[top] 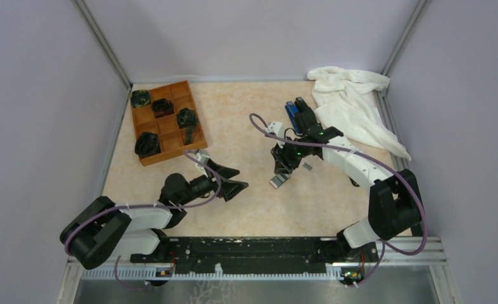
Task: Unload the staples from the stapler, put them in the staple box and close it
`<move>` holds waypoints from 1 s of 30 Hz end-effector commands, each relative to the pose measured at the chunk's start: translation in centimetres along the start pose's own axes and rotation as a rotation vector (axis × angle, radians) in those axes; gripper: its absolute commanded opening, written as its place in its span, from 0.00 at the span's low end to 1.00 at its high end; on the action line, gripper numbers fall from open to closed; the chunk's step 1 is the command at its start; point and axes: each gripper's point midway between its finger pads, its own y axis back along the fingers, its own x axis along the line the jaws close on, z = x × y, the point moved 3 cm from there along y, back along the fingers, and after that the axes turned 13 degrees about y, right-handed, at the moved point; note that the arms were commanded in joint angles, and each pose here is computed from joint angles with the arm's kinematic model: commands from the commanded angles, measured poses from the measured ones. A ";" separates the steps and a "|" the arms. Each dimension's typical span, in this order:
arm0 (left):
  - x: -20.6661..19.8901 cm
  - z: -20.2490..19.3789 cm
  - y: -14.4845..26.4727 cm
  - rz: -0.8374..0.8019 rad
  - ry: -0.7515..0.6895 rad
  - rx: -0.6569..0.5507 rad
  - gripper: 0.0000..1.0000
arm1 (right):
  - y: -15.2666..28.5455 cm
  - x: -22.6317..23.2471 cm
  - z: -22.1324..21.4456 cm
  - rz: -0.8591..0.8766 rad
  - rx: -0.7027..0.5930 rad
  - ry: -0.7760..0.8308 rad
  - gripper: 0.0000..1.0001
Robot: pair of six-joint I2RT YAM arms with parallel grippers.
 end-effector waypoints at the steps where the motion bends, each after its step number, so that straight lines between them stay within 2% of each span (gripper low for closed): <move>1: -0.9 1.8 0.2 -0.017 0.003 -0.111 0.93 | -1.3 0.9 -0.7 0.022 -0.005 -0.183 0.40; 5: -0.8 2.1 0.2 0.004 0.029 -0.127 0.93 | -2.2 0.2 -2.0 0.004 0.049 -0.231 0.30; 8: -0.5 2.1 0.1 0.030 0.055 -0.129 0.93 | -2.8 -0.1 -2.9 -0.013 0.085 -0.254 0.26; 18: 0.2 1.8 -0.4 0.064 0.083 -0.112 0.92 | -3.6 -1.1 -5.0 -0.058 0.184 -0.286 0.26; 30: 0.0 1.8 -0.9 0.040 0.075 -0.094 0.92 | -4.0 -1.6 -5.2 -0.070 0.197 -0.291 0.27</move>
